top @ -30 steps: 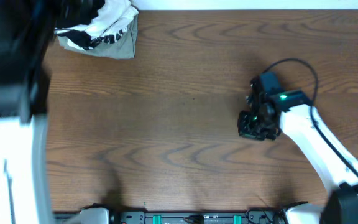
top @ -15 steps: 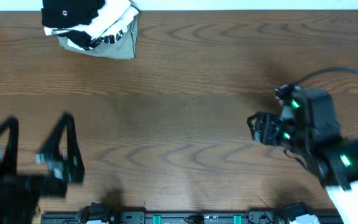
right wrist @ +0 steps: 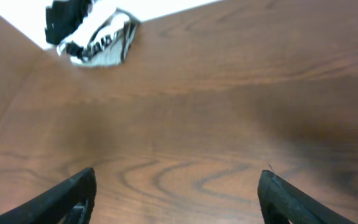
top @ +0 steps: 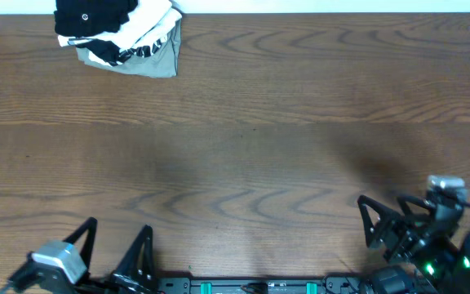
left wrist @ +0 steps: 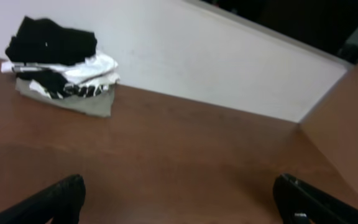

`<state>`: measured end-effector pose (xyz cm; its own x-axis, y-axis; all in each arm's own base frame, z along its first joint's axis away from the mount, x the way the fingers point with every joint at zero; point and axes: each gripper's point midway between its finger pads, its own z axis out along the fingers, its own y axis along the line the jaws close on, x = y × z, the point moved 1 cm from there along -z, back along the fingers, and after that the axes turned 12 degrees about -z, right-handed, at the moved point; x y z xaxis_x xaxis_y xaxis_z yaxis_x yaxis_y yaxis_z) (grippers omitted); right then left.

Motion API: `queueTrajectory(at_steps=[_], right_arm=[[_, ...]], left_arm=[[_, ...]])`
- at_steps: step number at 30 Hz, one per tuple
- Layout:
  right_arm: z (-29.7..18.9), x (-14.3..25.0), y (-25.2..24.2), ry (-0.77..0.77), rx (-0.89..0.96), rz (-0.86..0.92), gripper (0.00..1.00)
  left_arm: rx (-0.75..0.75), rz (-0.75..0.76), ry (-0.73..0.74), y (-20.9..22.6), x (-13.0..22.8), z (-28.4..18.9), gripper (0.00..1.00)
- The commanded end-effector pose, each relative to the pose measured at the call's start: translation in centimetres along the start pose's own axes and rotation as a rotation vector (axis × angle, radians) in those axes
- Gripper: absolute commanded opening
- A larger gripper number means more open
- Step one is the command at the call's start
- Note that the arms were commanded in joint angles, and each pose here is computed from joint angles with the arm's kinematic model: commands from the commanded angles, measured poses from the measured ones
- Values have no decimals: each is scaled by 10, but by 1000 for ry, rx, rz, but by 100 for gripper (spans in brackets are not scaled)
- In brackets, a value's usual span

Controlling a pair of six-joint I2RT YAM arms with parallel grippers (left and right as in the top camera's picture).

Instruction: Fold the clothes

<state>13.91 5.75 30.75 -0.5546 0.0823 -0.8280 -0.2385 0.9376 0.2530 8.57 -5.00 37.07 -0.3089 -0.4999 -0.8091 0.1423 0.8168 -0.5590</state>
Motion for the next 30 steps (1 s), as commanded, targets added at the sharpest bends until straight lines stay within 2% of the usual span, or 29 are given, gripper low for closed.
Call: queueTrajectory(at_steps=[1,2,9,15,30], right_arm=[[-11,-6,-8,-65,53,2,88],[-12,-7,-11,-75,66,2,99],[-16,-12,-30,-106,190,5,99],[-16,-14,-31,-117,197,6,99],[-16,-17,-31,-130,193,10,99]], left_arm=[[22,-1,1,11,21,4,98],[18,-13,9,16,27,8,98],[-61,-102,122,50,61,39,98],[-103,-128,182,69,80,55,98],[-120,-140,211,76,90,60,98]])
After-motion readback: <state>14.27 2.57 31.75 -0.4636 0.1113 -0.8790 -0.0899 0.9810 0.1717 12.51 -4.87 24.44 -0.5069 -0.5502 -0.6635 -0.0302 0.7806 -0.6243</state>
